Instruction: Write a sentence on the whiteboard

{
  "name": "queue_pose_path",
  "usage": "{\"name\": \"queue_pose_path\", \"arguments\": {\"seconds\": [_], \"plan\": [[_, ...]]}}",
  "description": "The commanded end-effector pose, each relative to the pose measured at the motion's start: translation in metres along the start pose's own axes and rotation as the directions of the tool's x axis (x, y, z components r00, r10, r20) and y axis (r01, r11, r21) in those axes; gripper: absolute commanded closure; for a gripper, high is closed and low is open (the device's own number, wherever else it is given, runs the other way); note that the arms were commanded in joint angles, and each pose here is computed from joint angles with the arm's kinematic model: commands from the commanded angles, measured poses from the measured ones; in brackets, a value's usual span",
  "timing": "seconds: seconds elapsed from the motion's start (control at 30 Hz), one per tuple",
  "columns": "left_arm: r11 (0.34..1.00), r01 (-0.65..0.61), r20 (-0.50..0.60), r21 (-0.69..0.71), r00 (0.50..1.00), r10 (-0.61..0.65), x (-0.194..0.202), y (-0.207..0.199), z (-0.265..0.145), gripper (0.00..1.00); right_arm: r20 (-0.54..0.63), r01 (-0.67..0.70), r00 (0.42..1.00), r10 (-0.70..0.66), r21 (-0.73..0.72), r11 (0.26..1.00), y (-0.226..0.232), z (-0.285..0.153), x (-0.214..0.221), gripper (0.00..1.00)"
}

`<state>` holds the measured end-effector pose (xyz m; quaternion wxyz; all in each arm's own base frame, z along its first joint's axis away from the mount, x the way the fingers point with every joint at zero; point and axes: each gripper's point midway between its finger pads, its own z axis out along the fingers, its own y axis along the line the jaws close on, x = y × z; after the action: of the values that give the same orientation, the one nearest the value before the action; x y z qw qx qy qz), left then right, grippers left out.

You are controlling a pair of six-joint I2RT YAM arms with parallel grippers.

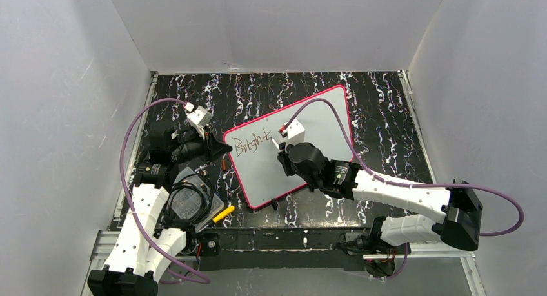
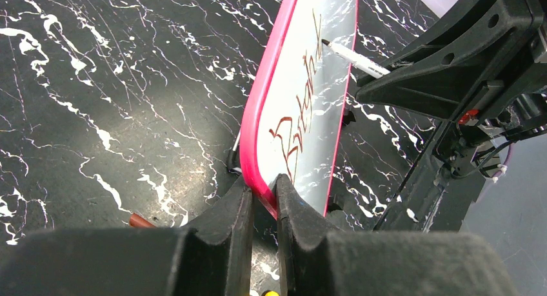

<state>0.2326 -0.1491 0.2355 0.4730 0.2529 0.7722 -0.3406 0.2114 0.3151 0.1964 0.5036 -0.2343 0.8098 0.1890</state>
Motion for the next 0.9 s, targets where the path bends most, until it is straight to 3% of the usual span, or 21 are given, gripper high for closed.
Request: {"name": "queue_pose_path", "arguments": {"seconds": [0.0,0.6,0.87], "plan": [[0.999,-0.053,-0.041,-0.008,0.998,0.053,0.013,0.003,0.000,1.00,0.030,-0.029,0.999,0.027,0.058,0.998,-0.011,-0.002,-0.012,0.99],[0.999,-0.053,-0.040,-0.006,0.998,0.053,0.013,0.003,0.000,1.00,0.103,-0.018,0.995,0.010,0.075,0.997,-0.015,-0.002,-0.042,0.99],[0.999,-0.054,-0.040,-0.008,0.998,0.053,0.013,0.003,0.000,1.00,0.081,-0.001,0.997,-0.002,0.035,0.999,-0.008,0.001,-0.033,0.99]]}}
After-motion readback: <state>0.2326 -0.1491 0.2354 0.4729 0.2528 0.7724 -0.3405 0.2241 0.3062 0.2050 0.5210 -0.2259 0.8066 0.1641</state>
